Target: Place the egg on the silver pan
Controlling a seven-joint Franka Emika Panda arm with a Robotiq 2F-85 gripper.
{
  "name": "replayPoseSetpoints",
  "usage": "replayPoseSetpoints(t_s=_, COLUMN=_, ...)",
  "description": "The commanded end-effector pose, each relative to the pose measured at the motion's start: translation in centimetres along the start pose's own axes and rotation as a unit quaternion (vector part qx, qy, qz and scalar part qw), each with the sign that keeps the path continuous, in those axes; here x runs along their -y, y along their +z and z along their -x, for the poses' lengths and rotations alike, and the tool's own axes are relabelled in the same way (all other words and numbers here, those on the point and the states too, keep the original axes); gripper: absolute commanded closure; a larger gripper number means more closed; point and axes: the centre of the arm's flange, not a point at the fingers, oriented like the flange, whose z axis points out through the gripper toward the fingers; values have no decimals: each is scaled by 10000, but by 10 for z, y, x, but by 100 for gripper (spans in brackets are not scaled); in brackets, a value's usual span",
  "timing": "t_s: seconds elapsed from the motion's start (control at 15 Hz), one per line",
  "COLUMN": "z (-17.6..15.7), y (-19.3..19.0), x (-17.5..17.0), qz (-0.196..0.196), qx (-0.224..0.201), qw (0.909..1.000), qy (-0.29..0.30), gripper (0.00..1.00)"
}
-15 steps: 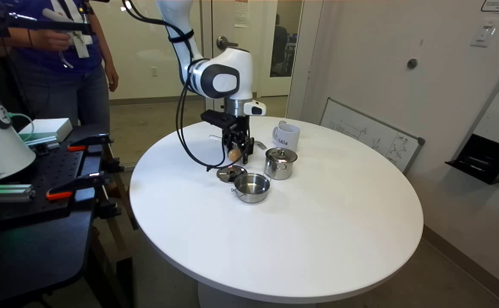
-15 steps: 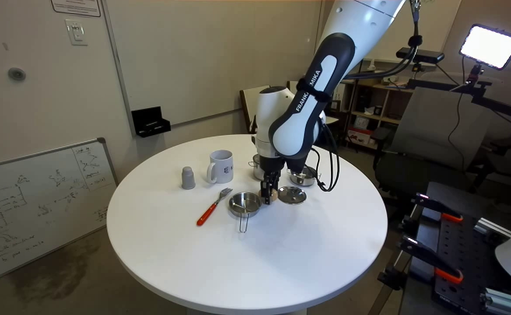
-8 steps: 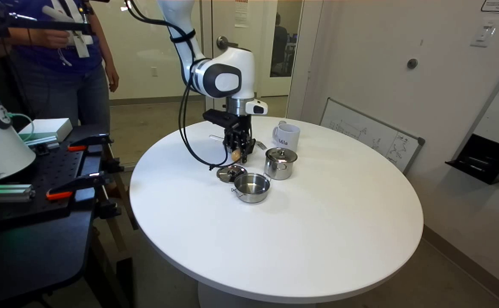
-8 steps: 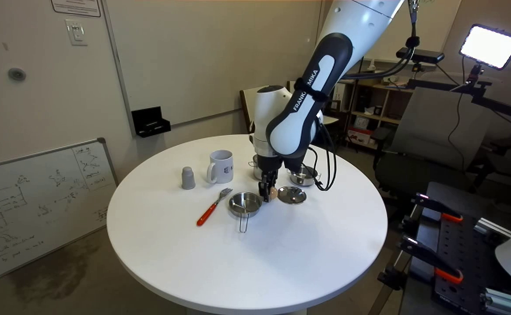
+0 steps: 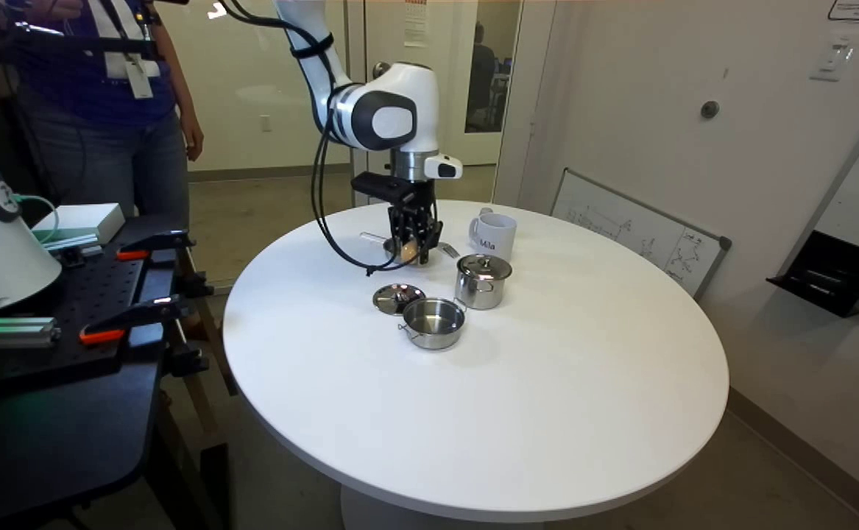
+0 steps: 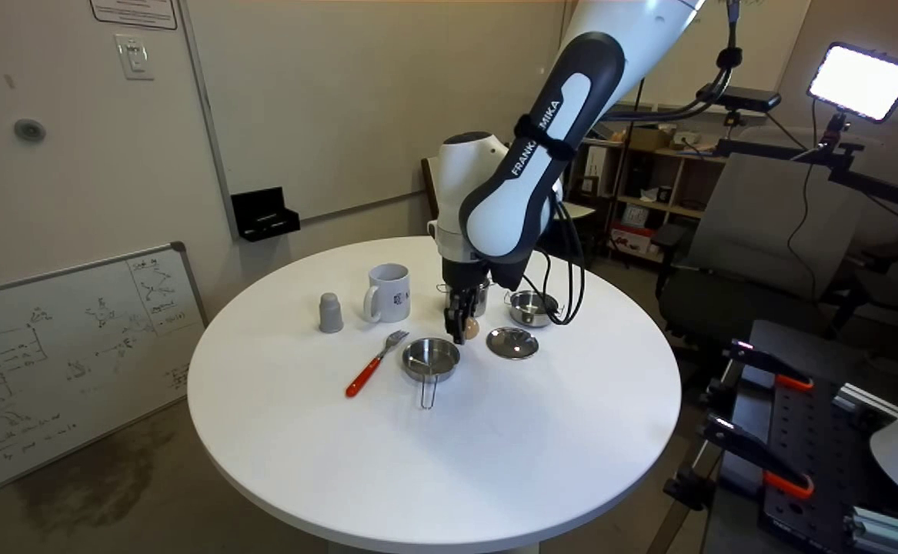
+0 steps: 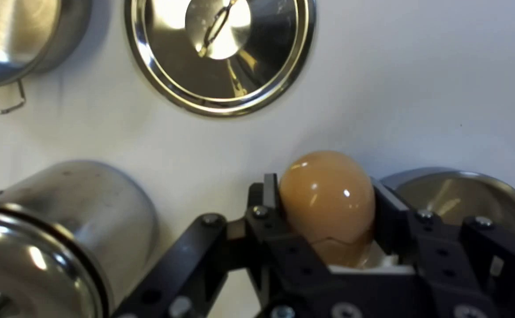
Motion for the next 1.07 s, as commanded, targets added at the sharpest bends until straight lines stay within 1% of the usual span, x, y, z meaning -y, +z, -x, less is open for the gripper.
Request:
replayPoseSetpoints(t_s=0.0, z=4, y=-42, x=7, qz=134, qx=45, qw=9999, qy=-60, gripper=78)
replayPoseSetpoints(t_s=0.27, z=-7, y=-62, x=16, qz=24, qx=17, qw=9996, qy=-290, gripper=78)
replayPoseSetpoints(t_s=0.67, z=-24, y=-43, x=41, qz=-396, qx=55, qw=9959, qy=-813, gripper=78)
replayPoseSetpoints(t_s=0.8, z=-27, y=-34, x=43, qz=-399, qx=17, qw=9948, qy=-940, gripper=78)
replayPoseSetpoints(t_s=0.87, z=-36, y=-35, x=55, qz=-406, qx=1, qw=9942, qy=-992, gripper=78)
replayPoseSetpoints(t_s=1.0, z=-45, y=-26, x=59, qz=-374, qx=-18, qw=9938, qy=-1044, gripper=78)
